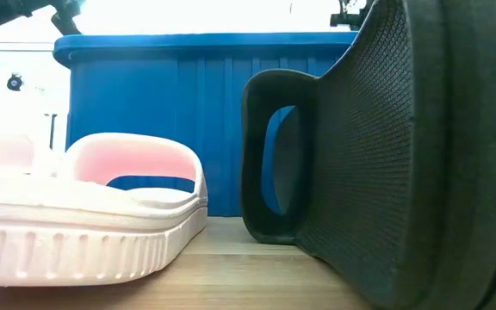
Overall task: Pick and place slides into bin
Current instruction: Put the black slipper into the blue bin
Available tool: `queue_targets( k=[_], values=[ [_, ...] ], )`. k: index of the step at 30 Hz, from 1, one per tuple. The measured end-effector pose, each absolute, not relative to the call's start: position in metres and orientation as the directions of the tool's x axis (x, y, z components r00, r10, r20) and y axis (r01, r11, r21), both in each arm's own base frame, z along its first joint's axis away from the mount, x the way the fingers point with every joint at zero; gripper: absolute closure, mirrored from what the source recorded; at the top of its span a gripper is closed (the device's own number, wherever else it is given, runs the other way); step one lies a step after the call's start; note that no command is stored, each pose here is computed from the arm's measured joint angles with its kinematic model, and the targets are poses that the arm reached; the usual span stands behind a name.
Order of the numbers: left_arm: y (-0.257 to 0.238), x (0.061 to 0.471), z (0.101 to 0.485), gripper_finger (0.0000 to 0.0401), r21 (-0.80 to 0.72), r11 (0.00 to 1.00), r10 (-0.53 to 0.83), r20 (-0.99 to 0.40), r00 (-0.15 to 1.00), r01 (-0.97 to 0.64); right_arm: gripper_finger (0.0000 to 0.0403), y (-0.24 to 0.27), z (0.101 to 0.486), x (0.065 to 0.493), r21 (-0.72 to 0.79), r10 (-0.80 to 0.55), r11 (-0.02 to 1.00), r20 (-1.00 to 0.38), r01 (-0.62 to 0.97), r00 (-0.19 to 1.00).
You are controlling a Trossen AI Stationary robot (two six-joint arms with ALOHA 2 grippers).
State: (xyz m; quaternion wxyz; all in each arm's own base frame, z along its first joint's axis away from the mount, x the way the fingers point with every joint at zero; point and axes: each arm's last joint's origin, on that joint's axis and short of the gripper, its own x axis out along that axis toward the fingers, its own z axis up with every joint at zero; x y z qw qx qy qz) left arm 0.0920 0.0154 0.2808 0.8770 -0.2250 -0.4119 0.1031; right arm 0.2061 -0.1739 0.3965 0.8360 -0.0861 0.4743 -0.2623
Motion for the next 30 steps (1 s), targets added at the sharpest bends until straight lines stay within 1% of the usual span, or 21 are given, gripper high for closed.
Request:
queue_targets(
  k=[2, 4, 7, 8, 10, 15, 20, 23, 26, 30],
  values=[
    [0.015, 0.092, 0.281, 0.0218, -0.491, 0.871, 0.364, 0.677, 0.640, 0.023, 0.0251, -0.169, 0.414, 0.204, -0.277, -0.487, 0.856, -0.717, 0.436, 0.499],
    [0.015, 0.092, 0.281, 0.0218, -0.484, 0.874, 0.353, 0.679, 0.643, 0.031, 0.0253, -0.161, 0.432, 0.200, -0.134, -0.407, 0.887, -0.679, 0.442, 0.611],
    [0.014, 0.092, 0.281, 0.0218, -0.472, 0.880, 0.334, 0.684, 0.649, 0.044, 0.0256, -0.143, 0.455, 0.194, 0.096, -0.242, 0.926, -0.590, 0.364, 0.771],
    [0.014, 0.092, 0.281, 0.0218, -0.472, 0.881, 0.334, 0.684, 0.649, 0.044, 0.0257, -0.136, 0.461, 0.192, 0.153, -0.193, 0.932, -0.562, 0.330, 0.804],
    [0.014, 0.092, 0.281, 0.0218, -0.472, 0.880, 0.335, 0.684, 0.648, 0.044, 0.0259, -0.118, 0.471, 0.188, 0.210, -0.162, 0.926, -0.528, 0.313, 0.834],
    [0.014, 0.092, 0.281, 0.0218, -0.473, 0.880, 0.334, 0.684, 0.649, 0.045, 0.0264, -0.057, 0.481, 0.181, 0.186, -0.213, 0.916, -0.524, 0.355, 0.824],
    [0.014, 0.092, 0.281, 0.0218, -0.472, 0.880, 0.333, 0.684, 0.649, 0.046, 0.0264, 0.005, 0.471, 0.180, 0.243, -0.188, 0.897, -0.546, 0.369, 0.817],
    [0.014, 0.092, 0.281, 0.0218, -0.473, 0.880, 0.333, 0.684, 0.649, 0.047, 0.0267, 0.045, 0.456, 0.183, 0.200, -0.225, 0.899, -0.553, 0.391, 0.802],
    [0.014, 0.092, 0.281, 0.0218, -0.492, 0.868, 0.333, 0.684, 0.649, 0.073, 0.0269, 0.083, 0.432, 0.186, 0.146, -0.258, 0.903, -0.567, 0.403, 0.782],
    [0.014, 0.092, 0.281, 0.0218, -0.498, 0.863, 0.330, 0.685, 0.650, 0.086, 0.0269, 0.128, 0.396, 0.190, 0.162, -0.212, 0.907, -0.621, 0.388, 0.755]
  ],
)
